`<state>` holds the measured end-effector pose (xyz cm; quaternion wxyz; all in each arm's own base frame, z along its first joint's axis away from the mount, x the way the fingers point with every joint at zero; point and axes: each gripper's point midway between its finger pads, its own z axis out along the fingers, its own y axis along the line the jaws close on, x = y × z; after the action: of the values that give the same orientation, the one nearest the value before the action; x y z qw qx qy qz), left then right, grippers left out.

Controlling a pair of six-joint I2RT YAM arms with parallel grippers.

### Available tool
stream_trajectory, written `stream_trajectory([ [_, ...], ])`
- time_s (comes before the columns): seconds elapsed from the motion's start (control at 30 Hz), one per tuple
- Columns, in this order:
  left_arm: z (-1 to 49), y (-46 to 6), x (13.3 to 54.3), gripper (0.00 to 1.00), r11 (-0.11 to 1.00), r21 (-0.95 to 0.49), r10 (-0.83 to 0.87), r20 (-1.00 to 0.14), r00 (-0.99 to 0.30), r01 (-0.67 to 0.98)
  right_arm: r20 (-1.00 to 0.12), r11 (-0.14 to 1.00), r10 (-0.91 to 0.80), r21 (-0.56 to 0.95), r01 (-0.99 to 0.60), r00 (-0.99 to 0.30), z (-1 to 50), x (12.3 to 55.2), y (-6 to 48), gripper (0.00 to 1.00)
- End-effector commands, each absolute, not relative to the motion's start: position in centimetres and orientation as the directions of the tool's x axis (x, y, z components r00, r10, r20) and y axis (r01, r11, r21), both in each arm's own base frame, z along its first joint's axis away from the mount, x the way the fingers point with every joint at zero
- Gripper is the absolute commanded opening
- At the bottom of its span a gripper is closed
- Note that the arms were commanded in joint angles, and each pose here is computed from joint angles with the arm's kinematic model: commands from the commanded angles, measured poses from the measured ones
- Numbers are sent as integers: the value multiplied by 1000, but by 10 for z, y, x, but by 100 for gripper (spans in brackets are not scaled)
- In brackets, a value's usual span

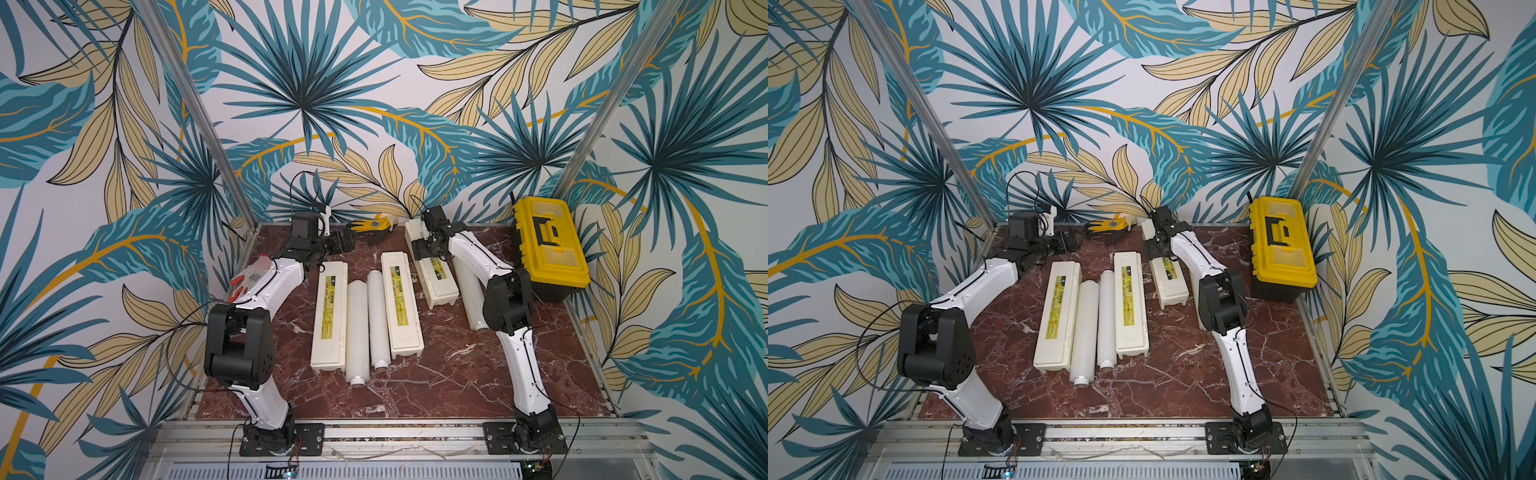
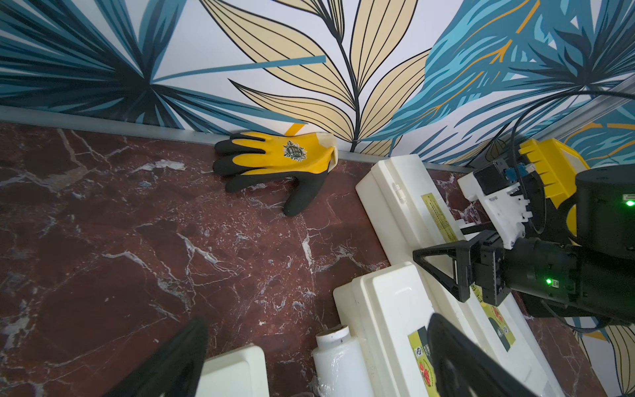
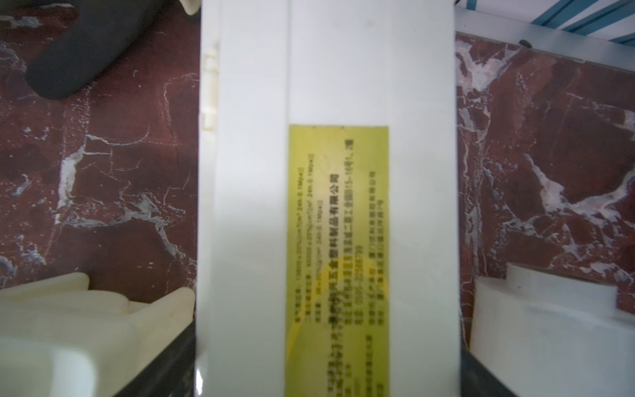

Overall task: Put plastic wrap rolls into dispensers
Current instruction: Pick up the plastic wrap cutting box from the center of the board, then open the lid of the plastic wrap cutting box.

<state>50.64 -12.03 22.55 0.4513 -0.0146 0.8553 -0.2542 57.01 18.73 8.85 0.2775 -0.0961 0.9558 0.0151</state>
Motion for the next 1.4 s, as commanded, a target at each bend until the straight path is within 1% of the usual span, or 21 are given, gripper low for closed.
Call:
stream_trajectory([
  [0.0, 260, -129, 515, 99, 846, -463, -262, -793, -550, 264, -538, 973, -185, 18, -231, -822, 105, 561, 193, 72],
  [0.17, 281, -144, 523, 99, 801, -496, -267, -797, -542, 335, -617, 962, -130, 110, -249, -776, 159, 560, 190, 72],
  [0.2, 286, -147, 525, 100, 789, -502, -265, -798, -541, 354, -633, 957, -119, 133, -259, -765, 171, 559, 190, 70],
  [0.27, 300, -157, 533, 99, 753, -519, -265, -801, -536, 404, -656, 941, -100, 183, -286, -748, 194, 556, 189, 68],
  [0.43, 331, -180, 548, 100, 636, -595, -294, -775, -559, 492, -698, 908, -57, 261, -328, -713, 236, 547, 177, 67],
  [0.5, 339, -188, 550, 100, 595, -614, -295, -767, -570, 519, -716, 879, -3, 332, -344, -698, 252, 546, 172, 67],
  [0.57, 347, -200, 549, 100, 546, -619, -278, -770, -575, 565, -726, 829, 68, 423, -366, -684, 268, 546, 167, 66],
  [0.63, 353, -213, 547, 100, 492, -619, -271, -777, -569, 612, -734, 781, 110, 481, -399, -670, 281, 545, 167, 65],
  [0.73, 357, -228, 548, 100, 407, -638, -281, -769, -574, 654, -748, 719, 127, 522, -459, -652, 300, 541, 174, 65],
  [0.8, 358, -236, 549, 99, 365, -650, -293, -760, -581, 667, -756, 679, 136, 542, -495, -641, 311, 539, 179, 65],
  [0.87, 355, -241, 550, 100, 359, -648, -306, -762, -571, 672, -756, 633, 149, 568, -525, -638, 320, 536, 184, 65],
  [0.97, 358, -253, 544, 100, 321, -631, -303, -775, -554, 707, -751, 559, 163, 605, -567, -640, 333, 530, 194, 65],
  [1.1, 367, -257, 534, 100, 226, -612, -331, -780, -531, 758, -751, 486, 196, 633, -602, -631, 347, 525, 200, 66],
  [1.17, 368, -258, 532, 99, 203, -606, -343, -780, -524, 769, -744, 465, 210, 646, -605, -634, 349, 522, 201, 65],
  [1.27, 366, -268, 529, 99, 167, -600, -311, -785, -536, 782, -734, 435, 207, 661, -612, -646, 347, 515, 205, 65],
  [1.37, 362, -274, 528, 99, 159, -599, -300, -787, -539, 785, -732, 405, 209, 668, -624, -648, 350, 507, 208, 65],
])
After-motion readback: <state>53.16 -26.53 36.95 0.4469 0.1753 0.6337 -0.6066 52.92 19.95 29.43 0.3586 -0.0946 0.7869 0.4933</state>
